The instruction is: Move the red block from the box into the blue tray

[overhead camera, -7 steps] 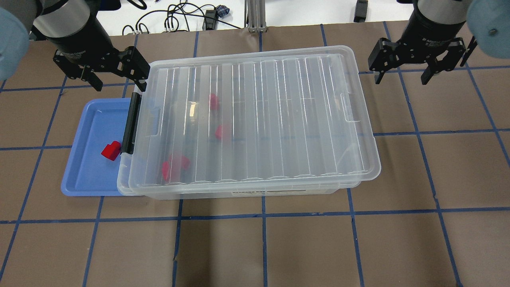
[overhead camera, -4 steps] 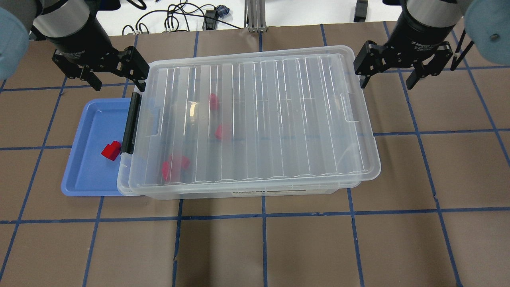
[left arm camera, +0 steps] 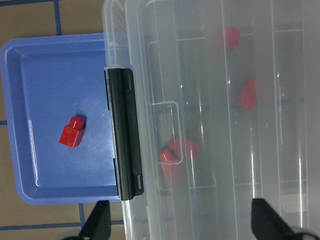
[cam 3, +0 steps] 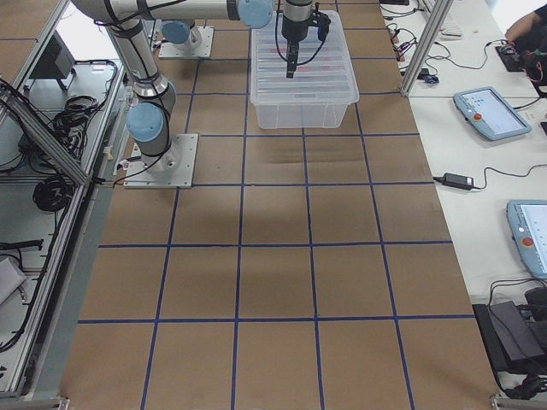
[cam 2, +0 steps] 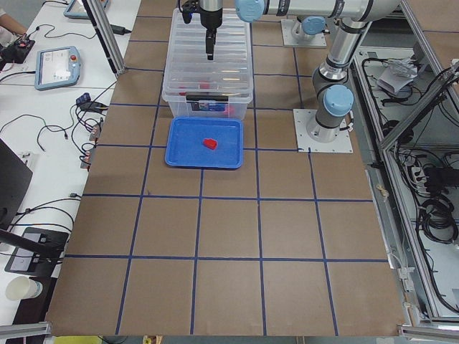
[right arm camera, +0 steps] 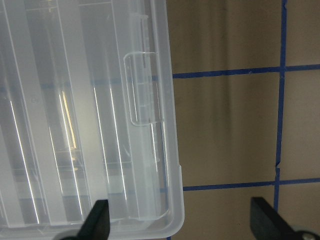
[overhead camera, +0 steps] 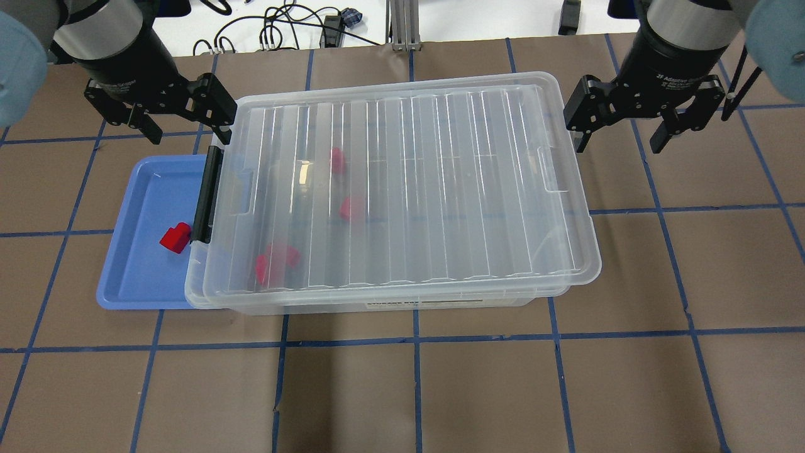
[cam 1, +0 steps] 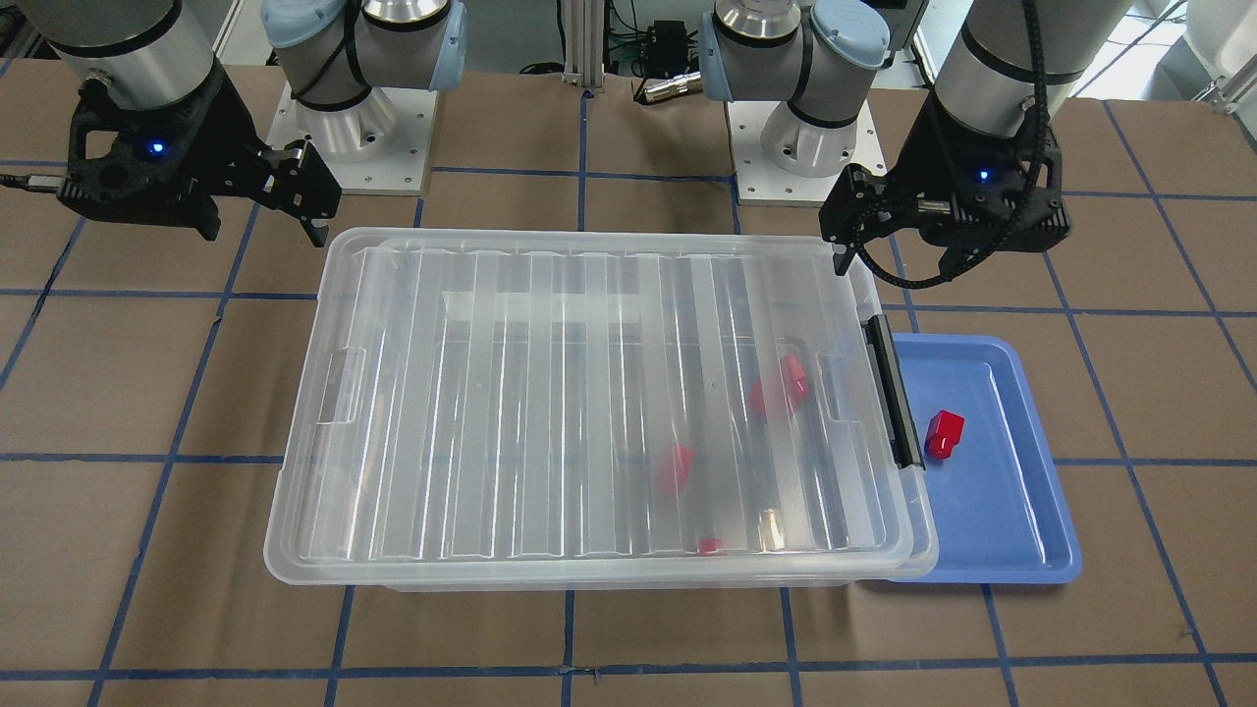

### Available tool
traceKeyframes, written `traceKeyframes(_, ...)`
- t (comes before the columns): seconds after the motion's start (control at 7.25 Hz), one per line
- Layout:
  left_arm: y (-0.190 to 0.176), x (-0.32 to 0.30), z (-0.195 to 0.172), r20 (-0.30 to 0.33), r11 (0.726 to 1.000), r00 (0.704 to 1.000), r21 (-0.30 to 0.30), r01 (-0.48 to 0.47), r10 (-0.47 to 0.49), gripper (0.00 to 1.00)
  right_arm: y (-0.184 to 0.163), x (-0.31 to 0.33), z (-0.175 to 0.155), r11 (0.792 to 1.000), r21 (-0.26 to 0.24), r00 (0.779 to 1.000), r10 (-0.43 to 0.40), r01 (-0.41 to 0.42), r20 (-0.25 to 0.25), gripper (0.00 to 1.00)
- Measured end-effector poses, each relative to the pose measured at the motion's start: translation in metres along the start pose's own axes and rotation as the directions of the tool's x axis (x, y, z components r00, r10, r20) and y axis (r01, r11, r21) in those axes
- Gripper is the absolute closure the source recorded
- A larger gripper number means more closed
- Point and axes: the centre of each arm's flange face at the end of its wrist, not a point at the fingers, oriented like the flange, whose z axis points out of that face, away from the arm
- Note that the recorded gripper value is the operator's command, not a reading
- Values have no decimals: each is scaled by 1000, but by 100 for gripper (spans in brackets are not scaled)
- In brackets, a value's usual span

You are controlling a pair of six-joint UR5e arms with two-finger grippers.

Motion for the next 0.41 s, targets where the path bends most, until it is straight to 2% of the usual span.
traceKeyframes(0.41, -1, 1, 2, -6, 1000, 1000, -4, 2, -2, 0, 0, 0, 0, 1000, 0, 1000, 4, -4, -4, 0)
